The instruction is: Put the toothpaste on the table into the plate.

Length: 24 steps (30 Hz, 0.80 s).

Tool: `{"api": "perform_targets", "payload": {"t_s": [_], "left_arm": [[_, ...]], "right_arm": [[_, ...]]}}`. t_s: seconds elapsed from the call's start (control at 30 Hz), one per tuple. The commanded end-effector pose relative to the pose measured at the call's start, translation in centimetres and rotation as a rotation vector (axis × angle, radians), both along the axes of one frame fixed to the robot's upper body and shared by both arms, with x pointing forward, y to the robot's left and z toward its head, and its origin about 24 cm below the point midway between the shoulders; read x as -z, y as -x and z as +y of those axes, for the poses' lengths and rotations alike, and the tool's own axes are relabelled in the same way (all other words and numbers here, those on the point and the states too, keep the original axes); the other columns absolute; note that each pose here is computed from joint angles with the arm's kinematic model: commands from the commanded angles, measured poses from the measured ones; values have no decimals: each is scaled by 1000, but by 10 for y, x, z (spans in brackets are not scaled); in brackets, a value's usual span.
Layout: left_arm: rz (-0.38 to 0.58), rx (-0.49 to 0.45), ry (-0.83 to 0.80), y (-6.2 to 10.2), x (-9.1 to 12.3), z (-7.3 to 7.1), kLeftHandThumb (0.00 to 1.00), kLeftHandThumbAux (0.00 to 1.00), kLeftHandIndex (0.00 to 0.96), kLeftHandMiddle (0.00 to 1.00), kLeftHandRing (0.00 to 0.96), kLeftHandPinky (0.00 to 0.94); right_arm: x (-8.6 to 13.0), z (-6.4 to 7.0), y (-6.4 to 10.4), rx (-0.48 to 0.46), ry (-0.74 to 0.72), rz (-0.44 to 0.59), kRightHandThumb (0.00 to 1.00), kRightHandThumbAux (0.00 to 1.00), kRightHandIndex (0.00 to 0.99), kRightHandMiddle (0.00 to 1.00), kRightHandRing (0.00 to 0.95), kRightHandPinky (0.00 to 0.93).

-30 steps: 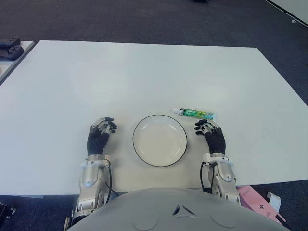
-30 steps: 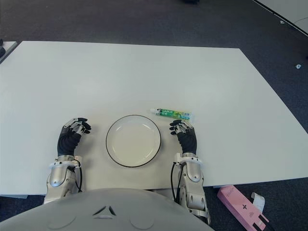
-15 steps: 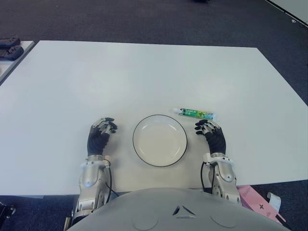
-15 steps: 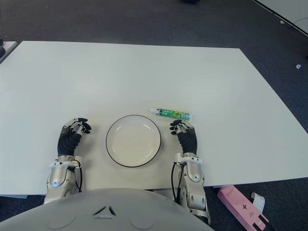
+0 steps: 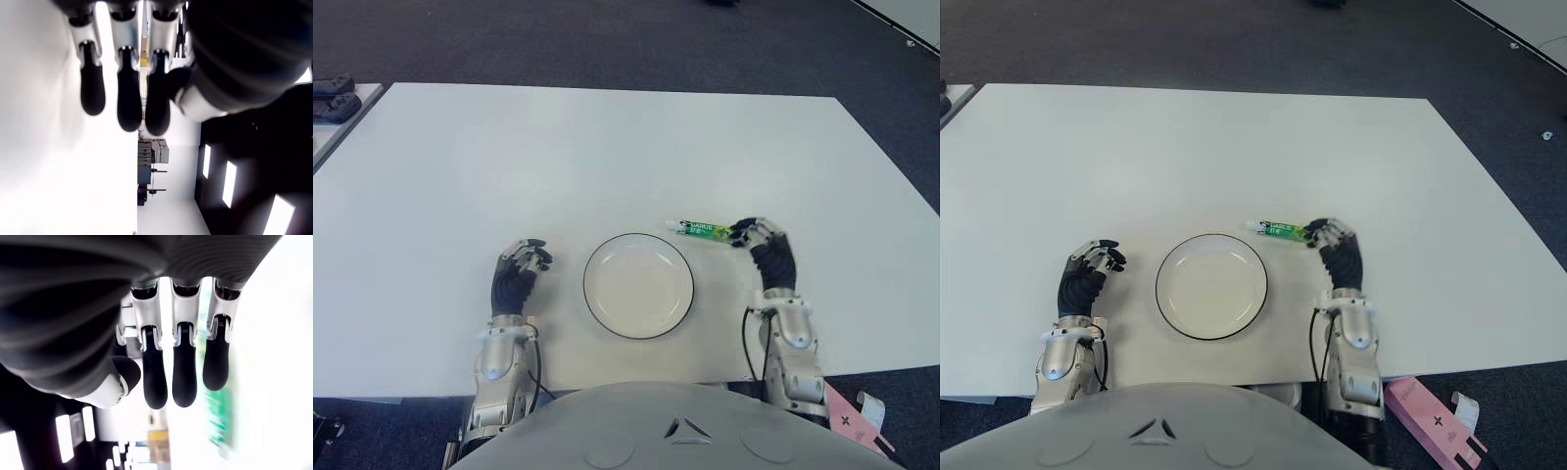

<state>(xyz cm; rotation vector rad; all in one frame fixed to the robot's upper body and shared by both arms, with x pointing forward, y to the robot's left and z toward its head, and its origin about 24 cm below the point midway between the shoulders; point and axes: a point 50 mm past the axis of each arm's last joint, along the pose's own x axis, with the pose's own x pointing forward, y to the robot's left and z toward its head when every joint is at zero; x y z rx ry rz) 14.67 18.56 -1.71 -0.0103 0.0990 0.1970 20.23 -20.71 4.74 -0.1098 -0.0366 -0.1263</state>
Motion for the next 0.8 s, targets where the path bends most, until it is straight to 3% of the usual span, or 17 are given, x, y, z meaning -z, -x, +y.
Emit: {"api": "perform_targets", "payload": {"t_s": [0.03, 0.13, 0.2, 0.3, 0.4, 0.8], "left_arm": [[9, 14, 13, -2, 4, -4, 700, 719, 431, 563, 540, 513], [8, 15, 15, -2, 4, -4, 700, 719, 431, 563, 540, 514], [7, 16, 19, -2, 4, -4, 700, 719, 431, 563, 542, 516], [4, 19, 22, -2, 5, -4, 700, 720, 431, 564, 544, 515], [3, 20, 22, -2, 5, -5, 700, 720, 431, 565, 544, 516], [8, 8, 22, -1, 6, -7, 700, 720, 431, 564, 541, 515]], "right_arm": [[-18, -1, -8, -102, 208, -113, 704, 723, 418, 448, 436, 438], [-25, -3, -12, -147, 334, -131, 701, 722, 413, 390, 380, 384], [-27, -7, -17, -180, 434, -129, 607, 619, 287, 271, 265, 273], [-33, -9, -28, -231, 567, -124, 554, 510, 147, 122, 116, 124], [-37, -9, -42, -271, 656, -130, 528, 412, 53, 42, 40, 43], [-37, -22, -77, -344, 1008, -144, 551, 157, 0, 0, 0, 0]]}}
